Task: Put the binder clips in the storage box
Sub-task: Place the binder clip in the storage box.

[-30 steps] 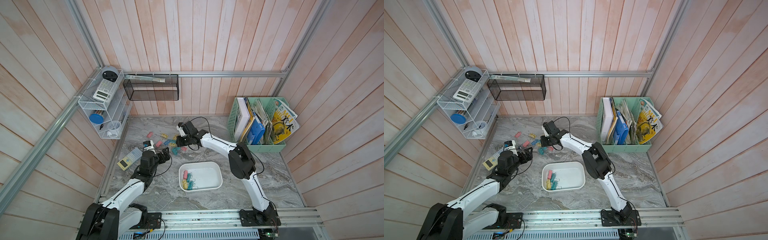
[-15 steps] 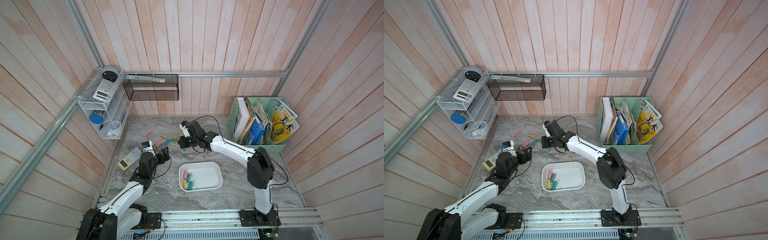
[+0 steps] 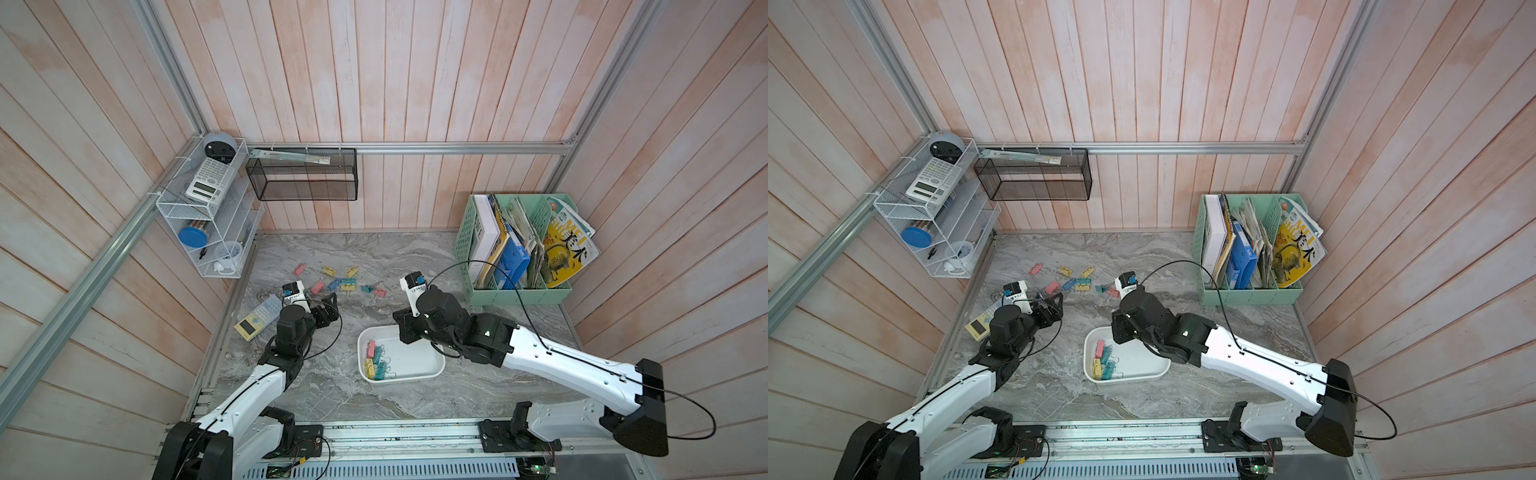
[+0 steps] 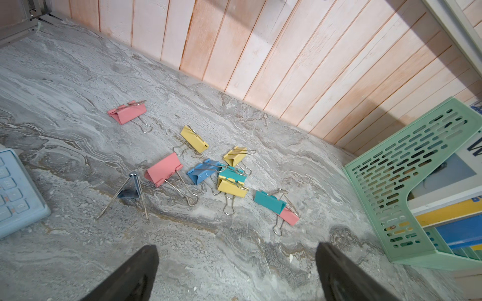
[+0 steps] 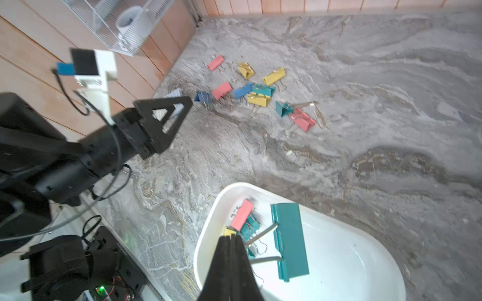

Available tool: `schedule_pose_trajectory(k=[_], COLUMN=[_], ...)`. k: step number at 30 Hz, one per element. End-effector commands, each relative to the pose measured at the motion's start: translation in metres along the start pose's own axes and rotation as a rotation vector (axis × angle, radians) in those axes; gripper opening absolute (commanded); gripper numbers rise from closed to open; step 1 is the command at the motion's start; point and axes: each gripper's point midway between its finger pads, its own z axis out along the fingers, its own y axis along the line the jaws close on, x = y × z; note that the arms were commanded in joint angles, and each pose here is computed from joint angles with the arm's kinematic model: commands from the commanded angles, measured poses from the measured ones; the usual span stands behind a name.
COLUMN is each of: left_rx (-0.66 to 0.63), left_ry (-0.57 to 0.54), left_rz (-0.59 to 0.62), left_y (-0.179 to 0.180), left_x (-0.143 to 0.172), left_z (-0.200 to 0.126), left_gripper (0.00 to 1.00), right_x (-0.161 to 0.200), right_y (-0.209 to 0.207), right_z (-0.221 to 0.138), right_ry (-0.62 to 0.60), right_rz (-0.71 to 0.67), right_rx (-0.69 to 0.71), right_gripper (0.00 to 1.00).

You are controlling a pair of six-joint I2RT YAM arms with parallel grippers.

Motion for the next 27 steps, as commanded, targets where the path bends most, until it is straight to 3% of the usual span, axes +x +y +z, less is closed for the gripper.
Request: schedule_pose_trajectory(k=[1,8,13,16,19,22,27], left_rx=[0.012,0.001,0.003,0.007,0.009,-0.002,0.004], left_ry=[-0.014,-0.008,-0.006,0.001,0.006,0.014,0.007], left_rz=[0.021,0.031,0.023,0.02,0.019,0.025,0.028], left_y=[-0.002,0.001,0.001,0.001,0.0,0.002,0.0], left_x=[-0.001,0.001,0.003,0.004,0.005,0.006,0.004], left_z=[-0.002,-0.001,0.001,0.003,0.004,0.004,0.003], left_gripper=[1.0,1.0,1.0,1.0,1.0,1.0,1.0], right_x=[0.033,0.069,0.085,0.093,0.104,0.099,0.046], right_y=[-0.024,-0.025,-0.031,-0.016,0.005,0.014,0.01], right_z=[0.027,0.086,0.105,0.116,0.127,0.129,0.114], right_ry=[0.066,0.135,0.22,0.277,0.335,0.337,0.186], right_rz=[0.046,0.129,0.133,0.122,0.153,0.168,0.16], right_rx=[0.111,0.124,0.183,0.108,0.006,-0.025,0.007], right_gripper=[0.0,0.0,0.0,0.0,0.18,0.29,0.37])
